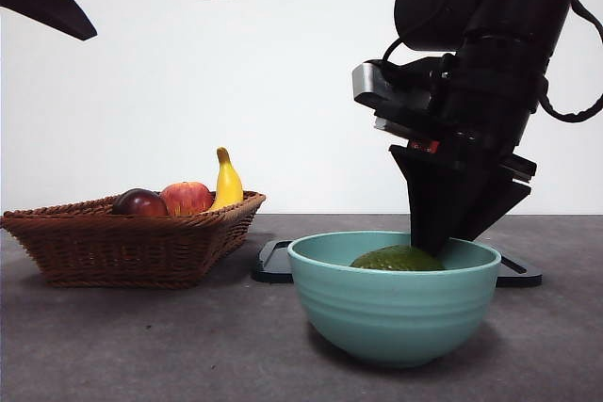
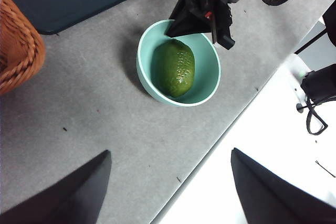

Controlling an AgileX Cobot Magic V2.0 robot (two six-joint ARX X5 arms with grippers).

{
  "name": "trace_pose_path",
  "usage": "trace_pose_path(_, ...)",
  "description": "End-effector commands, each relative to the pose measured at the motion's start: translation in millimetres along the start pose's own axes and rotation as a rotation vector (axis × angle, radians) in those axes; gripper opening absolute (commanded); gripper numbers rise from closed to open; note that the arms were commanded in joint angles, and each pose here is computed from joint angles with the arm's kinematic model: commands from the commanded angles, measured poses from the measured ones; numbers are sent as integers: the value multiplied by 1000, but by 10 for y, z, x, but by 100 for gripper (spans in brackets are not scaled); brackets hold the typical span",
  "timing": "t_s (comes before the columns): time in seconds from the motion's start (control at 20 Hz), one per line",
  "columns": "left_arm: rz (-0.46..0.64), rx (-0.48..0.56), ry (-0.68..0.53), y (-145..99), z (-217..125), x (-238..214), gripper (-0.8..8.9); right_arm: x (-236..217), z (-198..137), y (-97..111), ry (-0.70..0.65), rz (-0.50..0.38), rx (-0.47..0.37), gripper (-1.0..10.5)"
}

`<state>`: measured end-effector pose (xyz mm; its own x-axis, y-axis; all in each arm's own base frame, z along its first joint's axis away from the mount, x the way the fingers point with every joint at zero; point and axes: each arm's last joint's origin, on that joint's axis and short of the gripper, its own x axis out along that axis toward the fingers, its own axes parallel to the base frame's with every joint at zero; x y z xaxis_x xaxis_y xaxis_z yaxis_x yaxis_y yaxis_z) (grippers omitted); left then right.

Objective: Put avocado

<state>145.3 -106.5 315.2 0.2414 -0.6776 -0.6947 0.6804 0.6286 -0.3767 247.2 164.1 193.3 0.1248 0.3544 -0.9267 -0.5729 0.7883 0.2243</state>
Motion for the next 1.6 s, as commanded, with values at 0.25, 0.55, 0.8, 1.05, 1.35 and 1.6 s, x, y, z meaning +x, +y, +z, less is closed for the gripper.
trace_pose_path(0.25, -8, 17, -6, -18, 25, -1, 368, 28, 45, 112, -3, 11, -34, 11)
trace_pose_path(0.55, -8, 18, -6, -18, 26, -1, 369, -229, 191, 110, -99, 7, -25, 11)
trace_pose_path(0.8, -8, 18, -6, -18, 26, -1, 369, -513, 444, -81, -224, -29, 22, 11)
trace_pose_path(1.05, -9, 18, -5, -18, 25, -1, 369, -716, 752, -475, -314, -76, 108, 10)
trace_pose_path(1.35, -8, 17, -5, -18, 25, -1, 369, -536, 986, -845, -300, -99, 172, 10)
trace_pose_path(1.6, -8, 16, -2, -17, 22, -1, 369, -179, 1045, -1018, -253, -96, 196, 10)
